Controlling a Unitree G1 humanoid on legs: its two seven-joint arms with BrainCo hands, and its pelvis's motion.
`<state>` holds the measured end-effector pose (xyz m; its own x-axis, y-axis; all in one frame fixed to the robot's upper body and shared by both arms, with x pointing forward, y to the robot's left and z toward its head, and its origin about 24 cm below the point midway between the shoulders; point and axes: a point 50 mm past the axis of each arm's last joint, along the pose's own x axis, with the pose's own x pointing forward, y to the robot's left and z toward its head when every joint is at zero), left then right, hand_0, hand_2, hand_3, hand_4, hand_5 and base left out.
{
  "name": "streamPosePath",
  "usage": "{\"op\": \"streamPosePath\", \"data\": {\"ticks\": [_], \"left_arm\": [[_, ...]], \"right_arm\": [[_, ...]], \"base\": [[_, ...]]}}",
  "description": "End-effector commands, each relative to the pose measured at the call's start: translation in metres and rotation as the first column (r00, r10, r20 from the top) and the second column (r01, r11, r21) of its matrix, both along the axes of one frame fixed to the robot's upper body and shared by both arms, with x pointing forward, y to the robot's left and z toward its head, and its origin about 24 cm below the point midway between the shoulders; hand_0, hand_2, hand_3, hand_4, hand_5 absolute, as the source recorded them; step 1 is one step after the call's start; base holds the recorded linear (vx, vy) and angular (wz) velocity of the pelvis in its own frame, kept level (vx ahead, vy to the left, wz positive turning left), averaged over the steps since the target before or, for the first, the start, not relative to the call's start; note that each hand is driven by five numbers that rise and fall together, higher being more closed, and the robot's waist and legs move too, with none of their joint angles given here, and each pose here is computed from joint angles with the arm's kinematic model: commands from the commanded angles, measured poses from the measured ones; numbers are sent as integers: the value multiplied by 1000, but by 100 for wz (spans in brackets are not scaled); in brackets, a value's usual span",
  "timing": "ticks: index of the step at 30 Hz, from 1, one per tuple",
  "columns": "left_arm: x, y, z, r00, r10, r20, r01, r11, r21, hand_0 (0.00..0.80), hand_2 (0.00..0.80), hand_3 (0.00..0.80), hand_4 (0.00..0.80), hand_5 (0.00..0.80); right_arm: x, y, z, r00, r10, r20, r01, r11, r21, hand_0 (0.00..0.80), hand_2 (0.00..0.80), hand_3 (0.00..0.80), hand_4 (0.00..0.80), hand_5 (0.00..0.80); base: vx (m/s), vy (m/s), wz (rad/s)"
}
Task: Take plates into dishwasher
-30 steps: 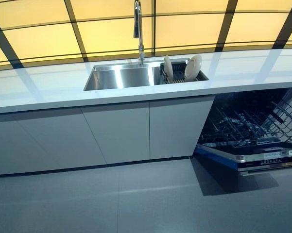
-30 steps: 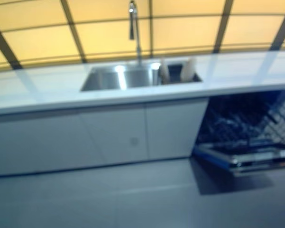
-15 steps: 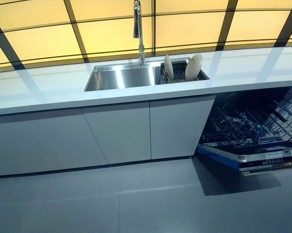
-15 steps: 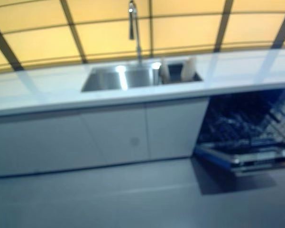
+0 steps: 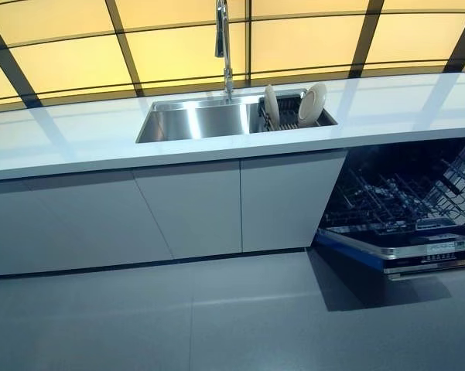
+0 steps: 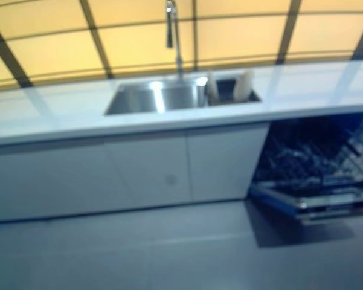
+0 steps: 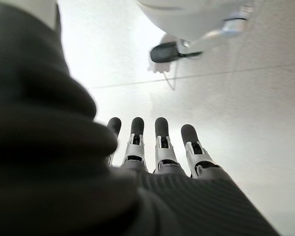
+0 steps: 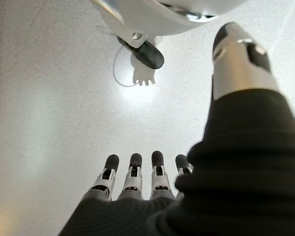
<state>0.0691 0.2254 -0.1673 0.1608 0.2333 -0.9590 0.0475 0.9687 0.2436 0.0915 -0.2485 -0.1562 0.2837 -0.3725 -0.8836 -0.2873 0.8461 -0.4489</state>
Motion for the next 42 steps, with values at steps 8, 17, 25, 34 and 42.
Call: {"op": "streamPosePath", "data": {"ticks": [8,17,25,34,42], "left_arm": [[-20,8,-2,993,84,-88,-84,996,-3,0,0,0,0,0],[-30,4,-4,993,76,-86,-77,997,-5,0,0,0,0,0],[8,32,9,999,37,24,-39,997,70,0,0,0,0,0],[3,38,9,999,44,0,-44,997,67,0,0,0,0,0],[24,44,16,999,-33,23,31,997,74,0,0,0,0,0]], "right_arm": [[17,-14,6,1000,5,-24,-6,1000,-10,0,0,0,0,0],[8,-12,3,996,-69,-50,70,997,23,0,0,0,0,0],[15,-6,3,998,58,-39,-57,998,29,0,0,0,0,0],[3,-15,3,988,-147,-49,148,989,26,0,0,0,0,0],[12,-19,6,989,-143,25,143,989,25,0,0,0,0,0]], "base": [[72,-90,1],[396,118,-15],[265,-25,-9],[355,94,3],[246,65,-1]]}}
